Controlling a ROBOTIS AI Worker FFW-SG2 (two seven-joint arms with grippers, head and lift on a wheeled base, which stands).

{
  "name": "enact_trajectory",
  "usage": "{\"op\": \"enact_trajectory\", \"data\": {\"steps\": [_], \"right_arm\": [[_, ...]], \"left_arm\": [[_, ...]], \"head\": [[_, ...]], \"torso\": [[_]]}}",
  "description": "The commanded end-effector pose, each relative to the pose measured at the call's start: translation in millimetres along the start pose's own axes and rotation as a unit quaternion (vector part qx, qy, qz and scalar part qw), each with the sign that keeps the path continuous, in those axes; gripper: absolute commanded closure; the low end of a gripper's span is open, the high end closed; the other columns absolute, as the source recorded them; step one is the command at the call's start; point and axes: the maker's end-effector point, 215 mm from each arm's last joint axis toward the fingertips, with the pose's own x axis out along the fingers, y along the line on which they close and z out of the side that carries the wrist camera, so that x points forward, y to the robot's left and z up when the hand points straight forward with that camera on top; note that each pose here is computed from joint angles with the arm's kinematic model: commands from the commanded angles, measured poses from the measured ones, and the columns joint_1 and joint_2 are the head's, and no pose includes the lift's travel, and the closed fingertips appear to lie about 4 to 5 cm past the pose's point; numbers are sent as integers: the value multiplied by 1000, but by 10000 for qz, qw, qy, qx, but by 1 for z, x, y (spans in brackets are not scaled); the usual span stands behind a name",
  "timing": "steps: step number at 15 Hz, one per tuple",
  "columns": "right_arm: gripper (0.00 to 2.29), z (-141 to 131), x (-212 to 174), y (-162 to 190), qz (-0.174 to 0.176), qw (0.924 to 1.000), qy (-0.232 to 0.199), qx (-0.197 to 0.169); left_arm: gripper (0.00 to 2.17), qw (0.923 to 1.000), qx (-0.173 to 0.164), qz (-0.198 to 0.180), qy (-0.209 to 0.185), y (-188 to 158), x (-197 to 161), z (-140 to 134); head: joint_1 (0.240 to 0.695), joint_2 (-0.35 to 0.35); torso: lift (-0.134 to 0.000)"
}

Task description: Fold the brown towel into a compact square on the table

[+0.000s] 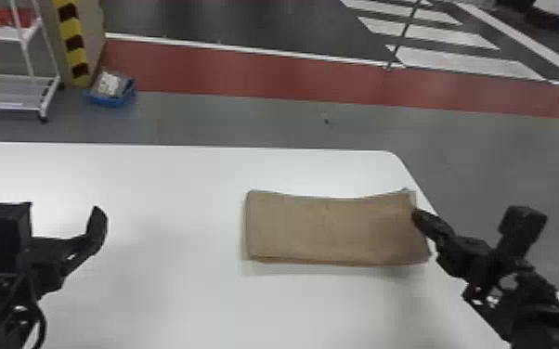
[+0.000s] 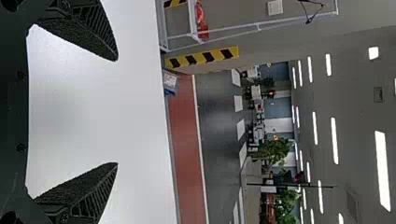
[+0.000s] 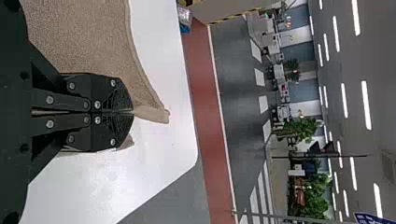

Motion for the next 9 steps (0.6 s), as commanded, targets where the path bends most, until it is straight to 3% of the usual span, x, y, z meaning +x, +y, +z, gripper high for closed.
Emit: {"op": "enact_trajectory", "data": {"steps": [1,5,6,9], "right_arm": [[1447,23,-9,12,94,9998,-176,-10],[1447,77,-50,1,69,9984,-566,40],[1447,72,-52,-15,-74,9987,-510,50],[1447,10,-30,-36,-170,9997,42,144]], "left_arm": [[80,10000,-15,5,-32,0,-2,3],[80,10000,-18,35,-59,3,-3,5],[80,9999,-30,36,-97,4,-4,8],[80,9999,-38,9,-117,2,-7,10]], "head": [[695,-265],[695,-258],[695,-262],[695,-295]], "torso": [[-125],[-125],[-125],[-125]]}}
